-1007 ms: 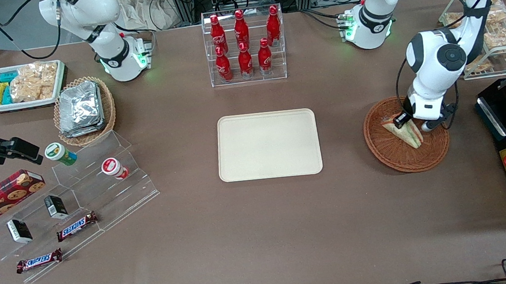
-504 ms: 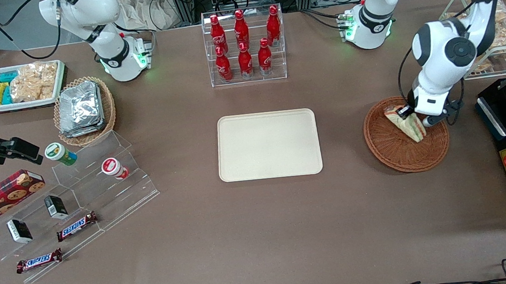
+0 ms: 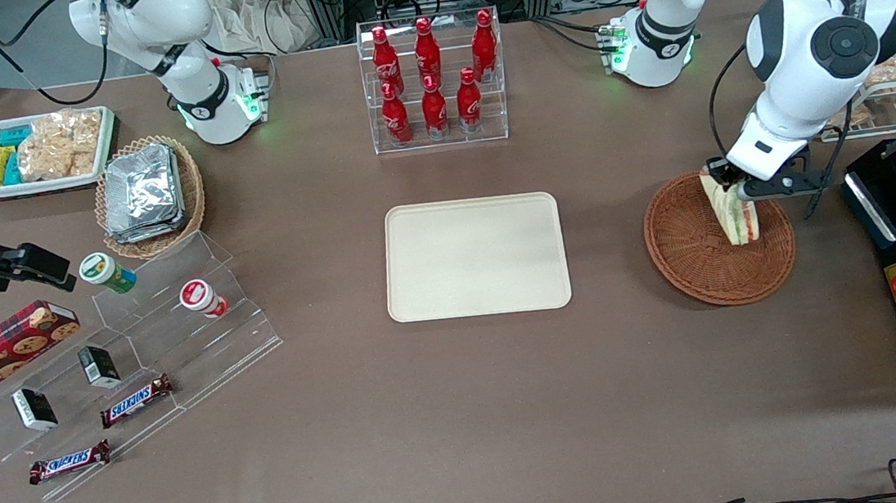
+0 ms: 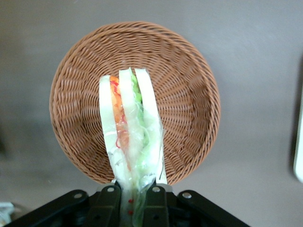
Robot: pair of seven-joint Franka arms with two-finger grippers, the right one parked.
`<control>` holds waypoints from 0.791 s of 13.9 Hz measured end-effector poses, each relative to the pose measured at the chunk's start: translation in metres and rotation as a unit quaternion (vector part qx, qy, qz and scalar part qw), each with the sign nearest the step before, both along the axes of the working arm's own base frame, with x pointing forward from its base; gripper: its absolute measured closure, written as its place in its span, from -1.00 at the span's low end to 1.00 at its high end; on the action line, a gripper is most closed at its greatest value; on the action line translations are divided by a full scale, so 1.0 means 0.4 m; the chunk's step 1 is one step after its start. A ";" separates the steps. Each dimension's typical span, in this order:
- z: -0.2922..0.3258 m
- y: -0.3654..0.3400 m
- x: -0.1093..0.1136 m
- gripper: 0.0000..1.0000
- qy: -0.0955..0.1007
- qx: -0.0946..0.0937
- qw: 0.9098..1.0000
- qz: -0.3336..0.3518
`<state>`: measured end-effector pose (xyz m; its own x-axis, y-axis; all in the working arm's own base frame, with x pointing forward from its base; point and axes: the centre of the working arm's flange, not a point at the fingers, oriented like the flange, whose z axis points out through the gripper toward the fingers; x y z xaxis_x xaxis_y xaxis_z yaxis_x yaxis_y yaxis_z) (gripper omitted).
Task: Place sandwich from basket to tray
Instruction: 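Lift the sandwich out of the basket with the left gripper, then carry the sandwich over the white tray with the left gripper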
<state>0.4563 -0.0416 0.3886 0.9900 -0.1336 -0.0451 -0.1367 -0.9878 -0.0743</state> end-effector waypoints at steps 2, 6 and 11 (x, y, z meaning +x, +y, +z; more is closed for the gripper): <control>0.005 -0.024 0.000 0.65 0.003 -0.001 0.999 -0.055; 0.021 -0.112 -0.004 0.66 -0.003 -0.001 0.994 -0.113; 0.066 -0.222 0.012 0.69 -0.027 -0.007 0.995 -0.096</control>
<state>0.4610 -0.1302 0.4152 0.9471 -0.3208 0.0097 -0.3193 -0.9449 -0.0728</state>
